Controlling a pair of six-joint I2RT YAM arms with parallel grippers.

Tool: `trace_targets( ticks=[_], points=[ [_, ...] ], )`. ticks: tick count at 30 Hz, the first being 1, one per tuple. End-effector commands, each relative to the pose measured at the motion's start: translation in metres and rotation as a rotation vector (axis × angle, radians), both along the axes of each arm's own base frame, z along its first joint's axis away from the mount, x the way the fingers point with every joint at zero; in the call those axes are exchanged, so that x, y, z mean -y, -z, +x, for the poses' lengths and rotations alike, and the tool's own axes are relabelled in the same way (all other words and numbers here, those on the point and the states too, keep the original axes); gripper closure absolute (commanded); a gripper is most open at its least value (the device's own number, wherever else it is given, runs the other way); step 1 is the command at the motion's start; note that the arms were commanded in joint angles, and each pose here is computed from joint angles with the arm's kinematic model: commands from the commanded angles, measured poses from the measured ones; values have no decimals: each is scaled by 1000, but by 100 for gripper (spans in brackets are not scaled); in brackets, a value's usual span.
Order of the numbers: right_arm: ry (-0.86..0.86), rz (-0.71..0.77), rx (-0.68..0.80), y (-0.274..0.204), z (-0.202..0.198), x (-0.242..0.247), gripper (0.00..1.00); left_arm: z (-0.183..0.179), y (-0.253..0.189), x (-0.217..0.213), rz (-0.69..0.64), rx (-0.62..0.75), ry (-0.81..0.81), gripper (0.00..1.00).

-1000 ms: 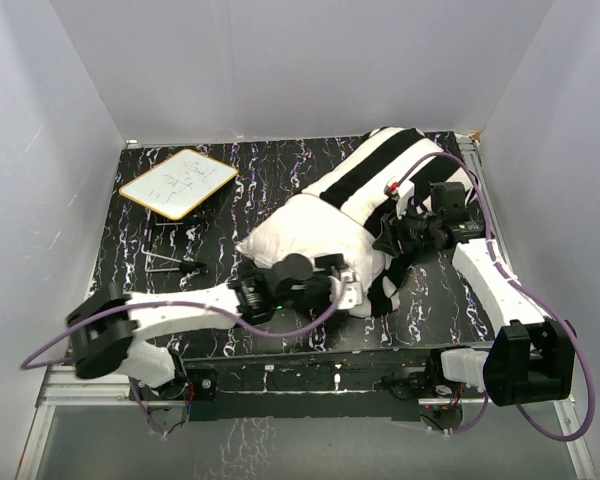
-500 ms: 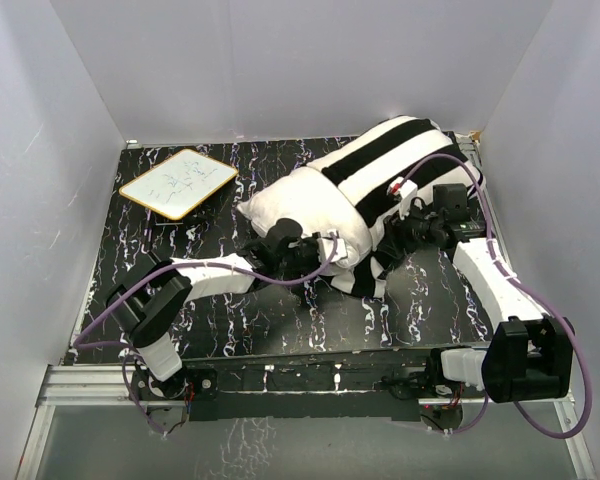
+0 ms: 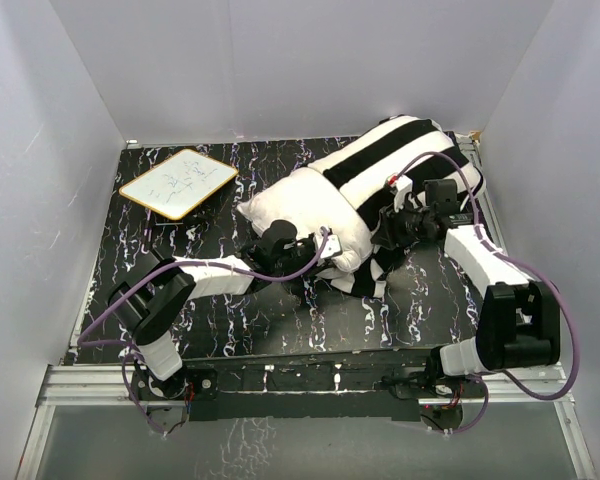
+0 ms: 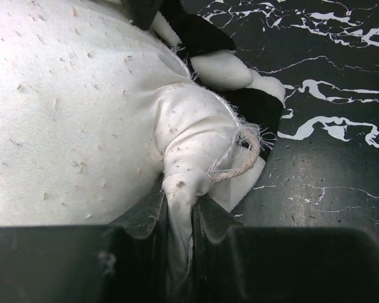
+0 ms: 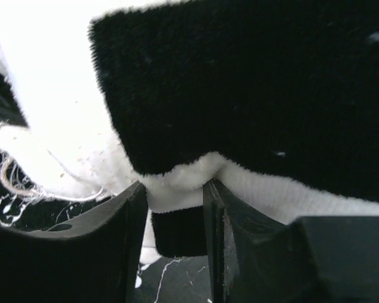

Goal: Put the pillow into the pillowcase
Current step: Stuff the pillow into the pillowcase.

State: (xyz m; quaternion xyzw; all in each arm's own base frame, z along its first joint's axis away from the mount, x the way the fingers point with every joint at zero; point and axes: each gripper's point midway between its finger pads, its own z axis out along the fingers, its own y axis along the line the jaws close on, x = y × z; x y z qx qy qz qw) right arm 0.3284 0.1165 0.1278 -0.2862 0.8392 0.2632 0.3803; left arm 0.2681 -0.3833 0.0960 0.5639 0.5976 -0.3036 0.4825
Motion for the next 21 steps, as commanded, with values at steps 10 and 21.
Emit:
trace_targets(
  ticks=[10,21],
  points=[
    [-537,221,95,-64,-64,-71,92,57,-18,-6,-91,-57,-82,100],
    [-856,491,-76,-124,-97,-155,92,93,-34,23,-524,-343,-316,100]
  ],
)
